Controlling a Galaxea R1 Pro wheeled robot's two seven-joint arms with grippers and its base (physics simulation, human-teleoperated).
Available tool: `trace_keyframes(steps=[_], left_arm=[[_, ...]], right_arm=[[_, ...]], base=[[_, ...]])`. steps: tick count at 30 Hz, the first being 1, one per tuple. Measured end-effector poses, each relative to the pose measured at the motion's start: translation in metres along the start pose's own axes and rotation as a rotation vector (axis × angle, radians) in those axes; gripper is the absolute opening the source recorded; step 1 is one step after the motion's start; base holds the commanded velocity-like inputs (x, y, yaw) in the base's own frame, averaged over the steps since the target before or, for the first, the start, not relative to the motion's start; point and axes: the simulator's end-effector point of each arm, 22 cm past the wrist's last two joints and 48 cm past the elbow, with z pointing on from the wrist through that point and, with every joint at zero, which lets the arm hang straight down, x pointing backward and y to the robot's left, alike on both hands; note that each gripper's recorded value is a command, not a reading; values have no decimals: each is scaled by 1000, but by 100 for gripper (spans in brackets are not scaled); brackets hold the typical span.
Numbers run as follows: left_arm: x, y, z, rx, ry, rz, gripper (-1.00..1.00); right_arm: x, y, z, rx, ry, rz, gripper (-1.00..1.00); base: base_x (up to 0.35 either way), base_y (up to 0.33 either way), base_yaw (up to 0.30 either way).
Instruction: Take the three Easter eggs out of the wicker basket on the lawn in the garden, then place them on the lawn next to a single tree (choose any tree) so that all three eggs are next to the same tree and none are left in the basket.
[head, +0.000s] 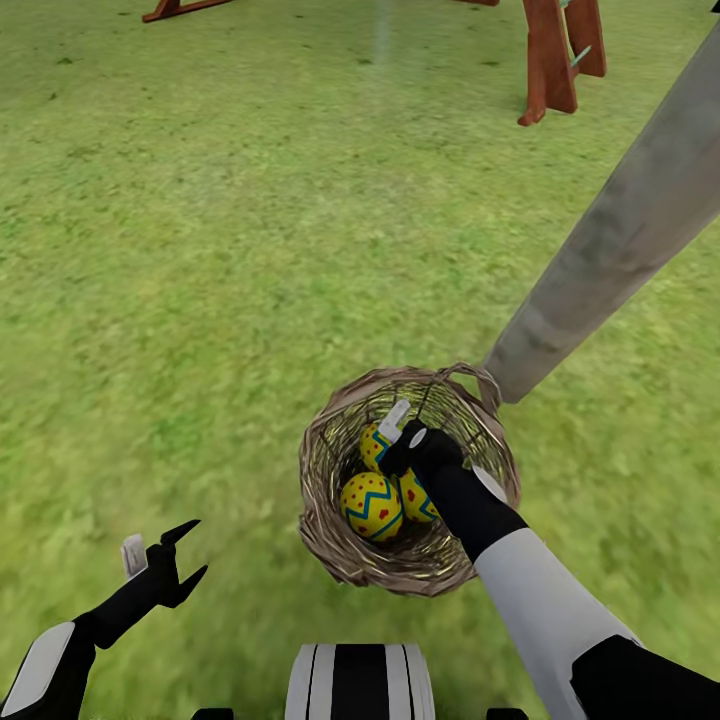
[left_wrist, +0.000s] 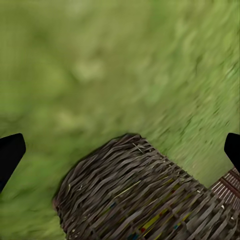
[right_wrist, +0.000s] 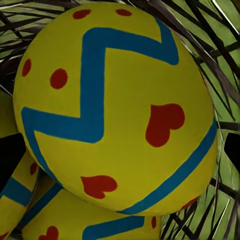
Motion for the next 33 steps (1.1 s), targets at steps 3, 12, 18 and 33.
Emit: trace_keyframes(steps=[3, 12, 18, 33], left_arm=[[-1, 6, 2, -12, -1, -4, 100], [-3, 15, 4, -26, -3, -10, 100], [-4, 21, 5, -38, -4, -14, 100], [-4, 23, 6, -40, -4, -19, 100]], right_arm=[[5, 3, 6, -6, 9, 1, 100], [9, 5, 14, -3, 17, -10, -100], [9, 6, 16, -5, 12, -8, -100], [6, 8, 17, -14, 4, -6, -100]], base=[[0, 0, 0], [0, 0, 0], [0, 0, 0], [0, 0, 0]])
